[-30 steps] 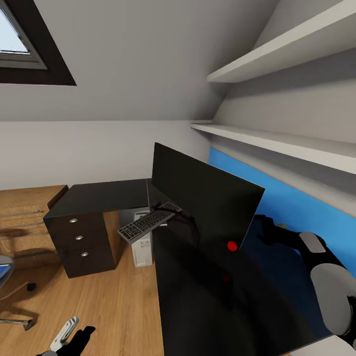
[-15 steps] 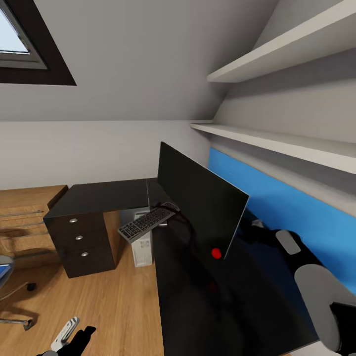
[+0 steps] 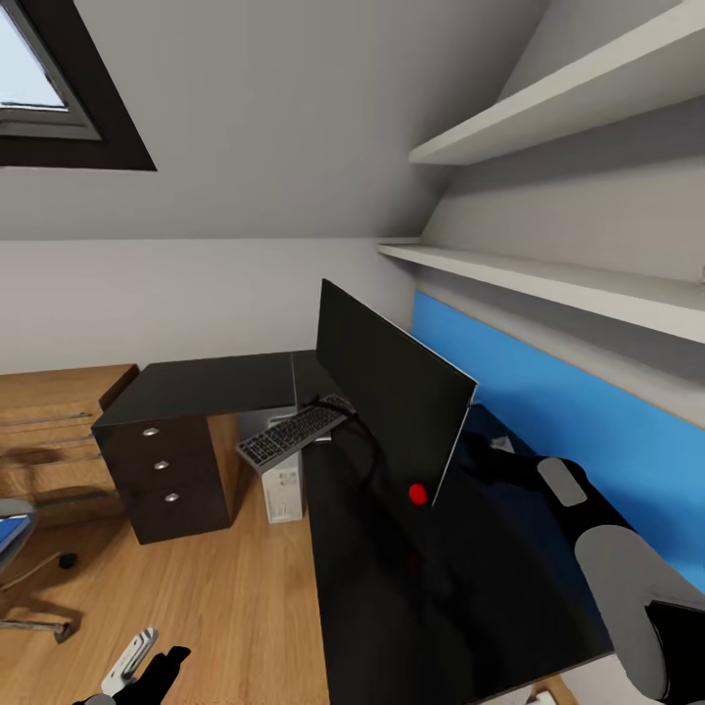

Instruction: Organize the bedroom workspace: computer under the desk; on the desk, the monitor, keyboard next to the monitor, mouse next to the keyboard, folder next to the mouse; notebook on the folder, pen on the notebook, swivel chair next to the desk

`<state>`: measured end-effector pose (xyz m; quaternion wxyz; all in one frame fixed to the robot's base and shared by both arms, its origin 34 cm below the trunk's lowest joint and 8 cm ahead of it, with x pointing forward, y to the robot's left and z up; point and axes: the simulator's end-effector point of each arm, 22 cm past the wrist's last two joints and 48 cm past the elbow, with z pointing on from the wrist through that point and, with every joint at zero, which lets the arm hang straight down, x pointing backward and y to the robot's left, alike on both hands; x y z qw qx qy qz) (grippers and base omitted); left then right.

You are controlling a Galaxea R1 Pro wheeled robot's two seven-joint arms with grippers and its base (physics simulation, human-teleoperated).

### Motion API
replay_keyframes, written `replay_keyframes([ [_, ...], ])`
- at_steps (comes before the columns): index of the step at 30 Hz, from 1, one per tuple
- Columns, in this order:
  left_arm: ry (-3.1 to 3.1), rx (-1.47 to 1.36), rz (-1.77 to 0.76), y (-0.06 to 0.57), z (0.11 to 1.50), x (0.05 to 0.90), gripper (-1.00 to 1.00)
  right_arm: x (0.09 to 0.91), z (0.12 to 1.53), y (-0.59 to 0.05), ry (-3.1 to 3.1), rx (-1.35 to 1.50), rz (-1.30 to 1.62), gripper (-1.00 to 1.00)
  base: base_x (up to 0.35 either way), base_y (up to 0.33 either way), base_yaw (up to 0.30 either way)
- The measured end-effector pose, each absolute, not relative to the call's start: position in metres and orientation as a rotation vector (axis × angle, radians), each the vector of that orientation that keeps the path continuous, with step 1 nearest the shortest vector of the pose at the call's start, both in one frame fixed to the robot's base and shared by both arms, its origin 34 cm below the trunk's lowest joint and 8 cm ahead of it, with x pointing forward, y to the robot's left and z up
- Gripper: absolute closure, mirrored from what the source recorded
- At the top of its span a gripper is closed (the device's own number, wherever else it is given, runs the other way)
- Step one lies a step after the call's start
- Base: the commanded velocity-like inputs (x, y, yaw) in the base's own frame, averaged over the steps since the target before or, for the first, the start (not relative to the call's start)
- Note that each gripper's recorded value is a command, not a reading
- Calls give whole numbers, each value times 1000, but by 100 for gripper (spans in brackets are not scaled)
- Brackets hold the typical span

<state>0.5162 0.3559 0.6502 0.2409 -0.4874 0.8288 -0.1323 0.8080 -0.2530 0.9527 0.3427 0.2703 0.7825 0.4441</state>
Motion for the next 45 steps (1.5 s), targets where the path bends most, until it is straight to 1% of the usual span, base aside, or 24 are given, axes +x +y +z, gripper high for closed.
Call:
replay_keyframes([
  [11, 2270, -1335, -356, 356, 650, 515, -100, 807, 953, -239, 2053, 670, 1159, -100, -19, 0, 0],
  [21, 2267, -1334, -363, 356, 650, 516, -100, 796, 964, -167, 2099, 435, 1235, -100, 0, 0, 0],
  [32, 2268, -1334, -361, 356, 650, 516, -100, 782, 953, -124, 2123, 406, 1300, -100, 0, 0, 0],
  [41, 2267, -1334, -362, 356, 650, 516, -100, 764, 945, -69, 2173, 317, 1345, -100, 0, 0, 0],
  [45, 2267, -1334, -363, 356, 650, 516, -100, 762, 945, -59, 2177, 301, 1352, -100, 0, 17, 0],
])
